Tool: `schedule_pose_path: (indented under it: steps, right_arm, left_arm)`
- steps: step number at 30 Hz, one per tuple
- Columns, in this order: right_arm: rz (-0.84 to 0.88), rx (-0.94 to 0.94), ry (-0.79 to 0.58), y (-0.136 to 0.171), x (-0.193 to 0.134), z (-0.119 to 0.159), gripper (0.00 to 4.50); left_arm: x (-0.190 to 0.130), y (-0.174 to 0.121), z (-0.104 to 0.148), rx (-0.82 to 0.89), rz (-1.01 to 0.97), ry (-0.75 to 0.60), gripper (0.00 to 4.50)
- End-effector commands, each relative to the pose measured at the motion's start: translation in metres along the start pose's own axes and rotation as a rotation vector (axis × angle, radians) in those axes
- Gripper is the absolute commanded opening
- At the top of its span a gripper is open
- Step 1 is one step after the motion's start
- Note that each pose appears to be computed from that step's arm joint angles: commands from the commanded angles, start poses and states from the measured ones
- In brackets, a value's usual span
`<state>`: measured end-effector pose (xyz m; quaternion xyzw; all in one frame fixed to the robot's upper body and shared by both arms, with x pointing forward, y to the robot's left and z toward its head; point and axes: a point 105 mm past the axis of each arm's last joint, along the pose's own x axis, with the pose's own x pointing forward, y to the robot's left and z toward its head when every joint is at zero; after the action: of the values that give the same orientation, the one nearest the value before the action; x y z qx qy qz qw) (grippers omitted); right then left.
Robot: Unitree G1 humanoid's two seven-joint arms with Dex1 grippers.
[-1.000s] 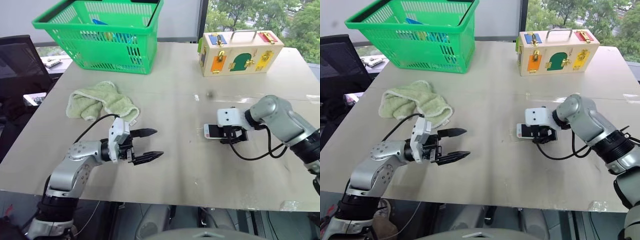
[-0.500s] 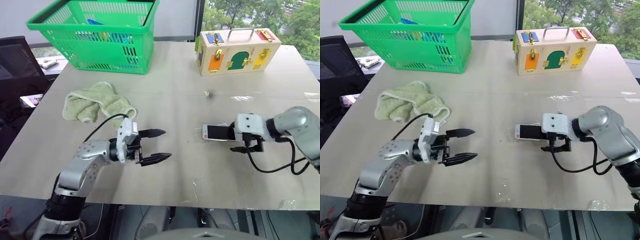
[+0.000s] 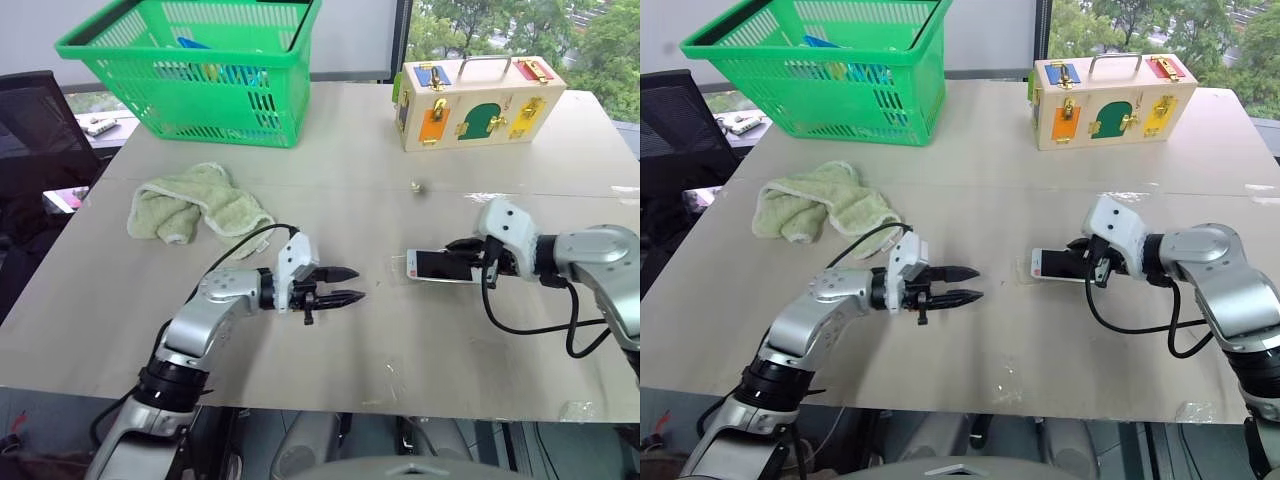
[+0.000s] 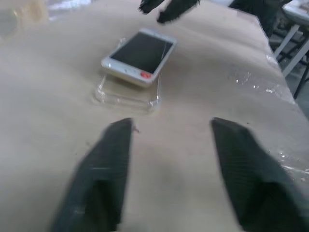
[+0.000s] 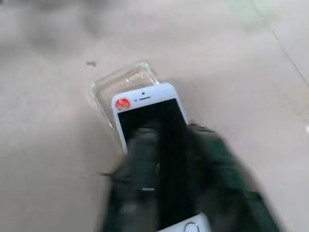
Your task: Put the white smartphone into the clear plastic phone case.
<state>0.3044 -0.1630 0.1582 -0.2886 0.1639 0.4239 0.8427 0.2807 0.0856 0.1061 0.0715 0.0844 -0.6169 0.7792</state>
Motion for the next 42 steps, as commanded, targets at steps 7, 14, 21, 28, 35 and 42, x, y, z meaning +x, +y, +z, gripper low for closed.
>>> schedule_pose_path:
  steps: [7,14,21,28,35,42]
  right_arm:
    - [-0.169,0.072,0.097,-0.007,-0.041,-0.016,0.0]
    - [-0.189,0.132,0.15,-0.001,-0.04,-0.039,0.0]
    - [-0.177,0.128,0.158,0.005,-0.036,-0.041,0.0]
    - [-0.165,0.113,0.154,0.01,-0.038,-0.039,0.0]
    - [0.026,0.115,0.099,0.039,-0.021,-0.025,0.0]
    - [0.065,0.102,0.149,0.033,-0.001,-0.033,0.0]
  left_arm:
    - [0.04,0.005,0.006,0.041,0.015,0.025,0.04]
    - [0.059,-0.002,-0.004,0.028,-0.095,0.073,0.04]
    - [0.077,-0.007,-0.003,0.009,-0.165,0.141,0.04]
    - [0.068,0.013,-0.004,-0.005,-0.03,0.143,0.04]
    - [0.043,0.037,0.002,0.032,0.04,0.154,0.04]
    - [0.04,0.033,0.015,0.036,0.044,0.09,0.04]
